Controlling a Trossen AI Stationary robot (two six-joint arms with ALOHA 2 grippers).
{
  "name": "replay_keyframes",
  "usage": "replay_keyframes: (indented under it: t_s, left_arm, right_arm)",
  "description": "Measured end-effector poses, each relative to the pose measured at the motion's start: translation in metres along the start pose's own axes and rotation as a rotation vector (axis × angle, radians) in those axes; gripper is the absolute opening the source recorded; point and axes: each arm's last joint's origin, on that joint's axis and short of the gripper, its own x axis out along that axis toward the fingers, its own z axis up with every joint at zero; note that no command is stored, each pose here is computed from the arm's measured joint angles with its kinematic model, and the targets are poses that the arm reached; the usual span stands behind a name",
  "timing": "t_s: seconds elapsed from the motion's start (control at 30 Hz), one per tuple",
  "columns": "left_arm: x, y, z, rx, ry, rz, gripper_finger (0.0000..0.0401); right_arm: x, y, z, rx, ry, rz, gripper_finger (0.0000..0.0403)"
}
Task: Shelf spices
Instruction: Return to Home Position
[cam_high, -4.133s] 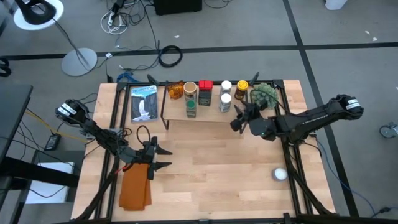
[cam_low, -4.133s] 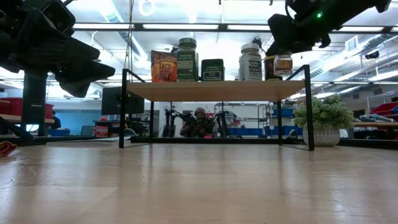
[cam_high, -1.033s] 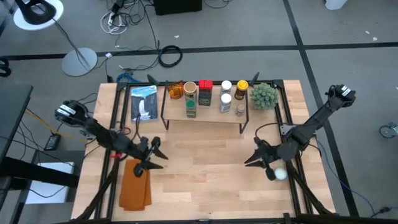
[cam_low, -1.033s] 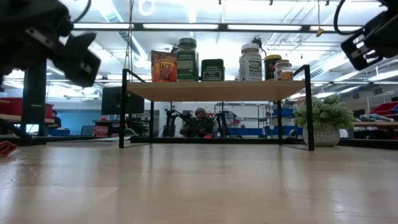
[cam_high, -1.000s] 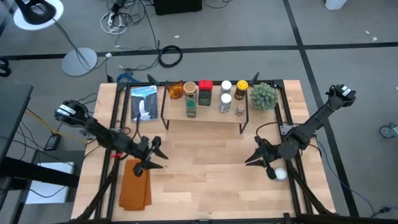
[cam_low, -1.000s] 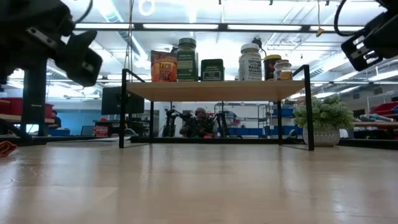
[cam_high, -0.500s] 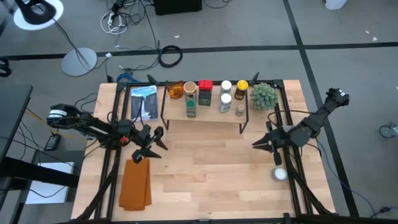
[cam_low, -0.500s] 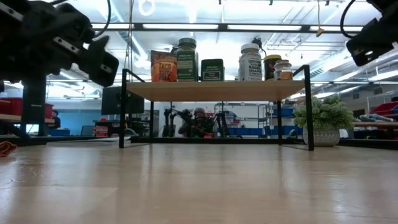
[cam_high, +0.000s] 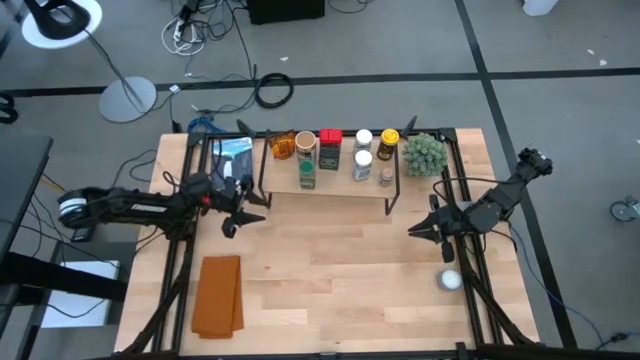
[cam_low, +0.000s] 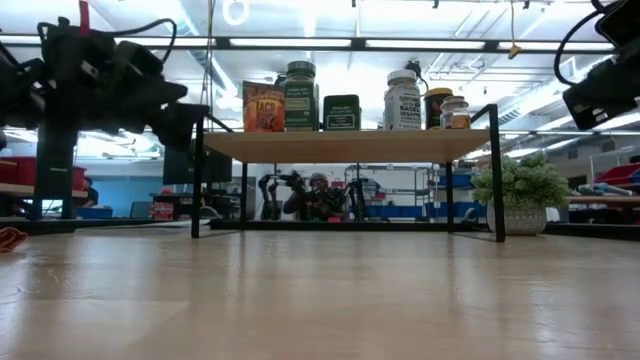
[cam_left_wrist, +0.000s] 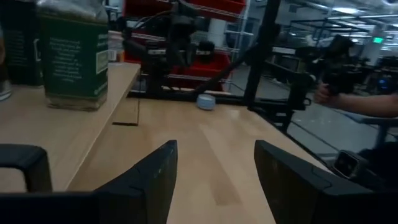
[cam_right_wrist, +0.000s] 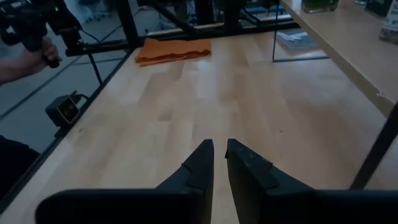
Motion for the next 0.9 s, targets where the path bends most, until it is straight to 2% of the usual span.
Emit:
replay_keyframes:
  t_s: [0.33,0.4,0.57,0.9]
  left_arm:
    - [-0.005,-0.017,0.022,-0.039,-0.129,-0.163,0.0219]
    - [-0.003,-0.017,0.020,-0.065,-0.129,-0.109,0.0219]
    - [0.004,-0.011,0.012,-0.114,-0.064,0.106,0.0219]
    - [0.014,-0.009,0.044,-0.005,-0.153,0.103,0.0219]
  right_arm:
    - [-0.005,-0.003,0.001,-0.008,-0.035,0.008,0.0047]
    - [-0.005,-0.003,0.001,-0.014,-0.035,0.008,0.0045]
    - [-0.005,-0.003,0.001,-0.009,-0.035,0.009,0.0046]
    - [-0.006,-0.003,0.002,0.002,-0.038,0.018,0.0045]
